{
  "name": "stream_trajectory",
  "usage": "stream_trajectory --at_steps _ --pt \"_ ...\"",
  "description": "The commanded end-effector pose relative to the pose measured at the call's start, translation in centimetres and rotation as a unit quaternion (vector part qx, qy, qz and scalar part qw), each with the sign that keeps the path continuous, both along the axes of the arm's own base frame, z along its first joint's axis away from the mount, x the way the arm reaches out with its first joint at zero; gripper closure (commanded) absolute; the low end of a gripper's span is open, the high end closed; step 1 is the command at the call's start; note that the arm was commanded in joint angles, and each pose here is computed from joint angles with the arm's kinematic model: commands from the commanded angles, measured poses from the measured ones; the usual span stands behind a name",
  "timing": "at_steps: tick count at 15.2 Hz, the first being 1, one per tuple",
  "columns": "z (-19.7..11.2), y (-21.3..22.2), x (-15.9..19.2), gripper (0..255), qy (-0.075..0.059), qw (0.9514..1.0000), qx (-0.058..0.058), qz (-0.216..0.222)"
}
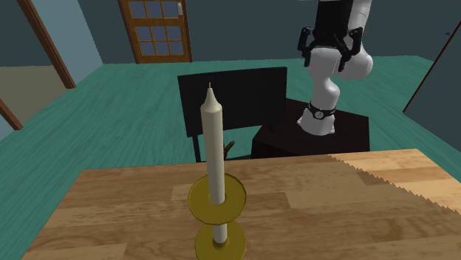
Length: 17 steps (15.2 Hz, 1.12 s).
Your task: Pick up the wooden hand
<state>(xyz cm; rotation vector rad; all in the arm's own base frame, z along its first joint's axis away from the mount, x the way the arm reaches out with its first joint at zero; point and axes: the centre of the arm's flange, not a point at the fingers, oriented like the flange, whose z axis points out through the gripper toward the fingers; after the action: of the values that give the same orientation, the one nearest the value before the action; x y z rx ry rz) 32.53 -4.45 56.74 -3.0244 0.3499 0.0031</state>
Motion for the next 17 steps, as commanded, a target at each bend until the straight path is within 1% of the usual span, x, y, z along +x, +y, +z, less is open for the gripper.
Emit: stream_trajectory --at_steps 1,9,17 --pt "-2.1 -1.4 1.3 0 0.004 0.9999 -0.004 -0.014" --pt "-9.9 -7.2 5.0 0 0.020 0.9972 -0.017 -0.070" --pt "-17.6 -13.6 7.8 0 0.036 0.9911 -0.029 -0.125"
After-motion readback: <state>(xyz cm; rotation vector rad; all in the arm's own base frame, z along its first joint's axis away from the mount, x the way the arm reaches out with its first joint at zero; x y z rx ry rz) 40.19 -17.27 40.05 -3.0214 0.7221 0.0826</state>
